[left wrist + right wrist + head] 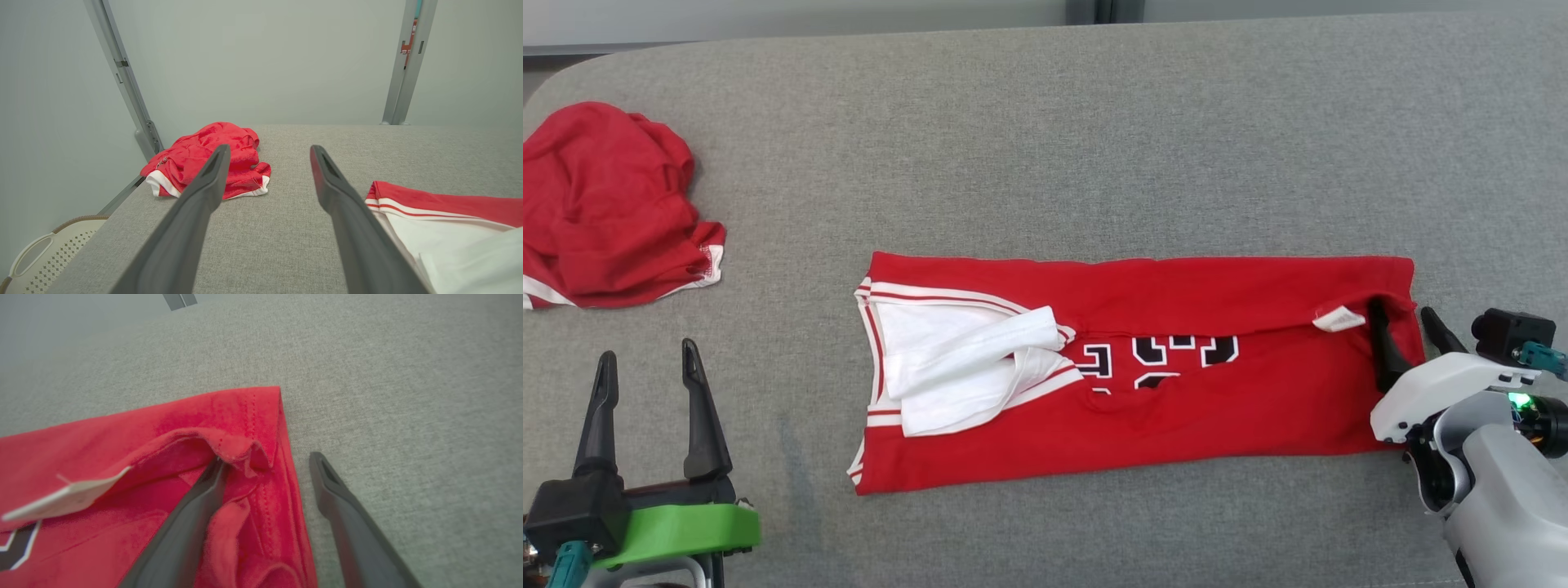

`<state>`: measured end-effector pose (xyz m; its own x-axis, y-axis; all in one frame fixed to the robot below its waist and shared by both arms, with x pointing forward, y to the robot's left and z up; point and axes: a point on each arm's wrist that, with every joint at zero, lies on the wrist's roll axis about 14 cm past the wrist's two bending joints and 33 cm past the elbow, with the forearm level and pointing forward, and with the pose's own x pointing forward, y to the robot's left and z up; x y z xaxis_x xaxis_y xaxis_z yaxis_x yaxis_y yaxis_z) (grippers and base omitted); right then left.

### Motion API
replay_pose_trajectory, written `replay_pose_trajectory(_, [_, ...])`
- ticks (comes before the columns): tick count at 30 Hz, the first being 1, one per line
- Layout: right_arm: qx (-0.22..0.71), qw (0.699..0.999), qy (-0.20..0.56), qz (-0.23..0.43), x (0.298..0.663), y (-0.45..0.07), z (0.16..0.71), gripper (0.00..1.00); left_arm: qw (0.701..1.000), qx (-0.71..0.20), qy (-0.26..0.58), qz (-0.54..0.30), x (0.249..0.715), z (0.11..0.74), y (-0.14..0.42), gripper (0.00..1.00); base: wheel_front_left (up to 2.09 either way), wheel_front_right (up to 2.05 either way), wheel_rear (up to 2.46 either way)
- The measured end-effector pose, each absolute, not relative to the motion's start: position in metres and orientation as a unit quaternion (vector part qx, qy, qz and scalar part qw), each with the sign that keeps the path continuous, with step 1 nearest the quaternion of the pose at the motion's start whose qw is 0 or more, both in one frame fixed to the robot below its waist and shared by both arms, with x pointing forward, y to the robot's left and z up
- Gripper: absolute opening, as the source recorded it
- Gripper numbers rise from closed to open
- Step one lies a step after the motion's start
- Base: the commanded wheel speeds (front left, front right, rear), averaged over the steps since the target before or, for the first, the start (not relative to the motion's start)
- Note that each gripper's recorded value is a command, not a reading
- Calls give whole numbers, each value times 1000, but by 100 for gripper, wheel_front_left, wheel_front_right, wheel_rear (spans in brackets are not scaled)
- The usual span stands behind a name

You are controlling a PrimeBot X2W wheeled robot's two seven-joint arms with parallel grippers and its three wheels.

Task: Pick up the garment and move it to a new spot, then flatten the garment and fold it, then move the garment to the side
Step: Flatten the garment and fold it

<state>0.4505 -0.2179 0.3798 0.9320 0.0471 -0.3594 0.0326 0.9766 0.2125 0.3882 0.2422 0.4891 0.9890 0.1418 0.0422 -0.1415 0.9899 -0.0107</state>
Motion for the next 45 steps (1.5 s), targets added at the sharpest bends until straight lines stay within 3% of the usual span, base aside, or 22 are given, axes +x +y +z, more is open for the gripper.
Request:
replay_pose_trajectory(4, [125, 973, 194, 5, 446, -210, 373, 100, 997, -2, -18, 79, 386, 487, 247, 100, 0, 0, 0])
replay_pose_trajectory(5, [127, 973, 194, 6, 445, -208, 373, 73, 997, -2, -16, 80, 385, 486, 248, 100, 0, 0, 0])
replay_pose_trajectory(6, [129, 972, 197, 9, 444, -205, 371, 30, 997, -1, -15, 80, 385, 485, 248, 100, 0, 0, 0])
replay_pose_trajectory(7, [131, 971, 199, 12, 443, -202, 370, 0, 997, -1, -14, 79, 385, 485, 248, 100, 0, 0, 0])
replay_pose_trajectory(15, [147, 971, 187, 3, 441, -207, 374, 0, 998, 8, -10, 68, 387, 483, 242, 100, 0, 0, 0])
replay_pose_trajectory(24, [111, 979, 149, -89, 432, -302, 401, 0, 998, 13, -14, 56, 390, 485, 235, 100, 0, 0, 0])
replay_pose_trajectory(28, [102, 980, 131, -106, 429, -319, 414, 0, 998, 13, -15, 54, 390, 486, 234, 100, 0, 0, 0])
replay_pose_trajectory(34, [94, 987, 96, -90, 433, -311, 435, 0, 999, 11, -14, 42, 391, 485, 226, 100, 0, 0, 0])
replay_pose_trajectory(45, [109, 994, 29, 12, 440, -229, 470, 0, 999, 8, -13, 36, 389, 485, 222, 100, 0, 0, 0])
